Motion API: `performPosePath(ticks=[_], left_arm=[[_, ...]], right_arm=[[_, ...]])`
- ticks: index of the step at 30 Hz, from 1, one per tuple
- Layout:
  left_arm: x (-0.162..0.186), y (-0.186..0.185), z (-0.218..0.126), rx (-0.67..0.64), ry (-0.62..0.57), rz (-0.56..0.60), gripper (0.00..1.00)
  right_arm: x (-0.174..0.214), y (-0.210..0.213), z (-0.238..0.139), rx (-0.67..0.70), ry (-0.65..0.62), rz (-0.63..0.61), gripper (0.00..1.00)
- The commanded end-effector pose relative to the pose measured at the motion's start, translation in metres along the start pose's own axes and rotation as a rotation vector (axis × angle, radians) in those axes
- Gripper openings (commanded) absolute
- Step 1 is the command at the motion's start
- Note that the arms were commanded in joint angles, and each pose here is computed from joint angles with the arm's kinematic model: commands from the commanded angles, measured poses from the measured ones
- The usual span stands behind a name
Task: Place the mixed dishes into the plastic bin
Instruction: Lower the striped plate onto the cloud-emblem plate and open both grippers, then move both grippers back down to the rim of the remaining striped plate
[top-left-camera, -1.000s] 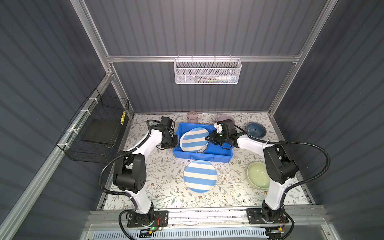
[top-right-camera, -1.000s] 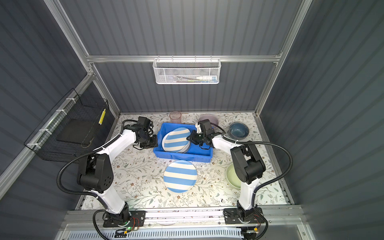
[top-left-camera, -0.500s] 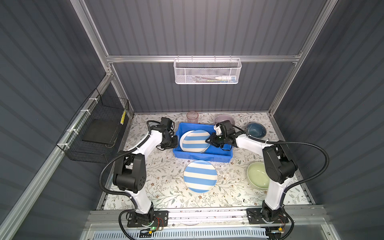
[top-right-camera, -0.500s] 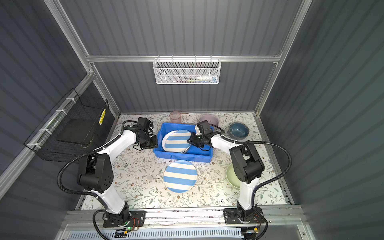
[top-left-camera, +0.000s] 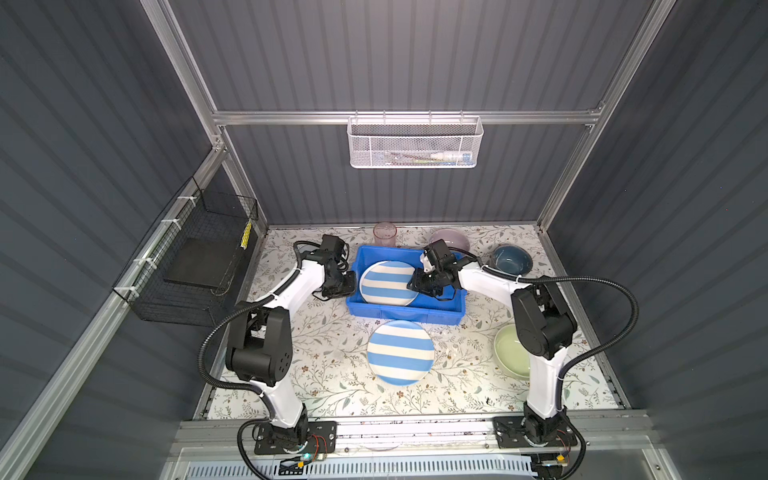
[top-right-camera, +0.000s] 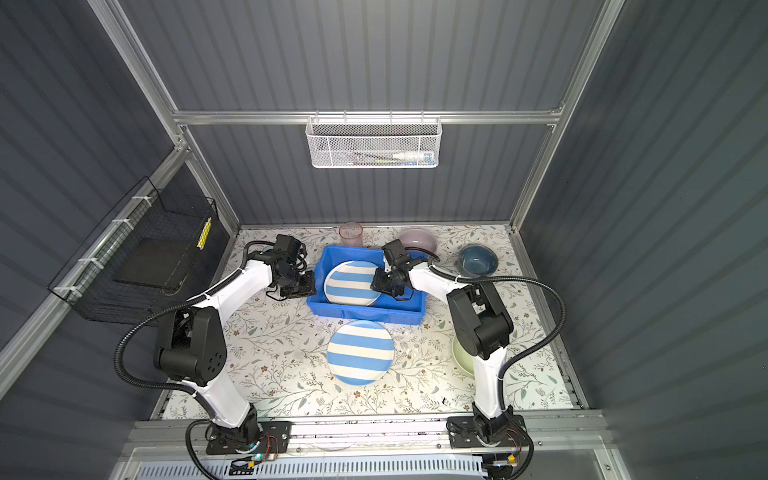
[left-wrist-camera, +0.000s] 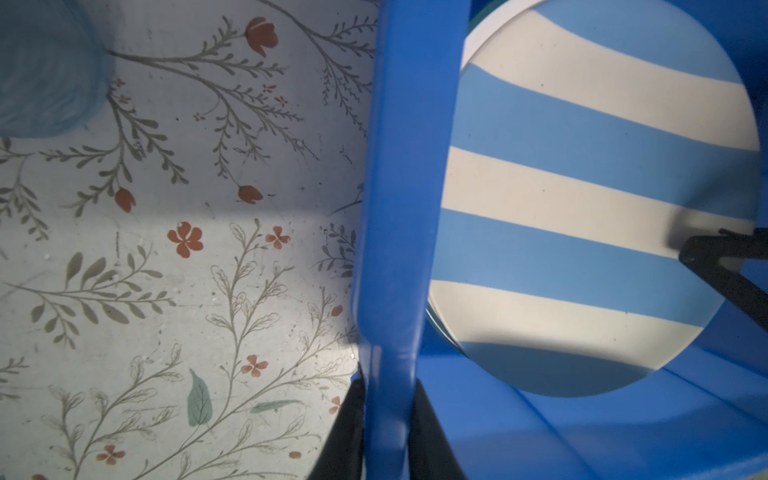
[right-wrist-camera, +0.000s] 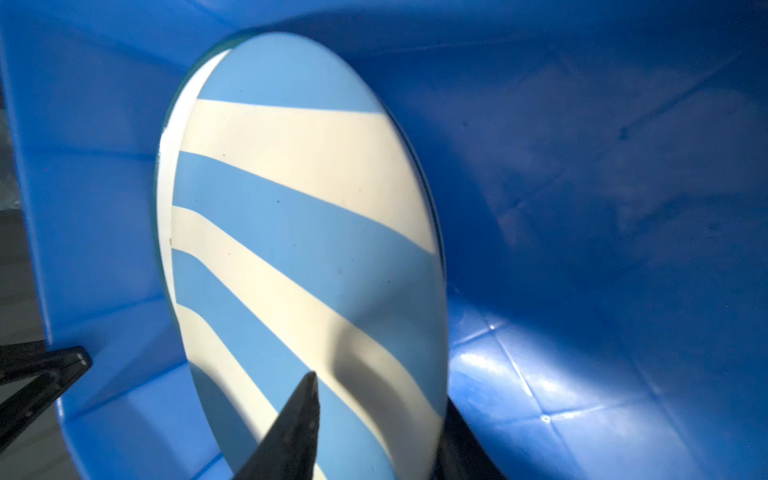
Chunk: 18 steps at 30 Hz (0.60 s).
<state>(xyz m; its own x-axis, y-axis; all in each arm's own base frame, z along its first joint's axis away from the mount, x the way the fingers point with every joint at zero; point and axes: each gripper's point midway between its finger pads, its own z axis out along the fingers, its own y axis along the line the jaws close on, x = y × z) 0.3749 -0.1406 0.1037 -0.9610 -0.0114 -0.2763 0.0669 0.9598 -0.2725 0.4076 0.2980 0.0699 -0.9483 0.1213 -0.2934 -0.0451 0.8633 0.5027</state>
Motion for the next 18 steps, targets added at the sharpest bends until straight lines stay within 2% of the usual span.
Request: performPosePath(ticks=[1, 6, 11, 18], left_arm=[[0.01, -0.012, 0.001, 0.068, 0.034, -0.007, 0.19], [0.009, -0.014, 0.001, 0.081, 0.034, -0.01, 0.19], [0.009, -0.015, 0.001, 0.086, 0.033, -0.011, 0.19], [0.009, -0.016, -0.001, 0.089, 0.032, -0.009, 0.19]], right_arm=[[0.006, -0.001, 0.002, 0.076, 0.017, -0.056, 0.43], [0.008, -0.001, 0.002, 0.116, 0.017, -0.08, 0.49], [-0.005, -0.011, -0.007, 0.229, -0.005, -0.127, 0.62], [-0.017, -0.018, -0.01, 0.327, 0.008, -0.185, 0.72]])
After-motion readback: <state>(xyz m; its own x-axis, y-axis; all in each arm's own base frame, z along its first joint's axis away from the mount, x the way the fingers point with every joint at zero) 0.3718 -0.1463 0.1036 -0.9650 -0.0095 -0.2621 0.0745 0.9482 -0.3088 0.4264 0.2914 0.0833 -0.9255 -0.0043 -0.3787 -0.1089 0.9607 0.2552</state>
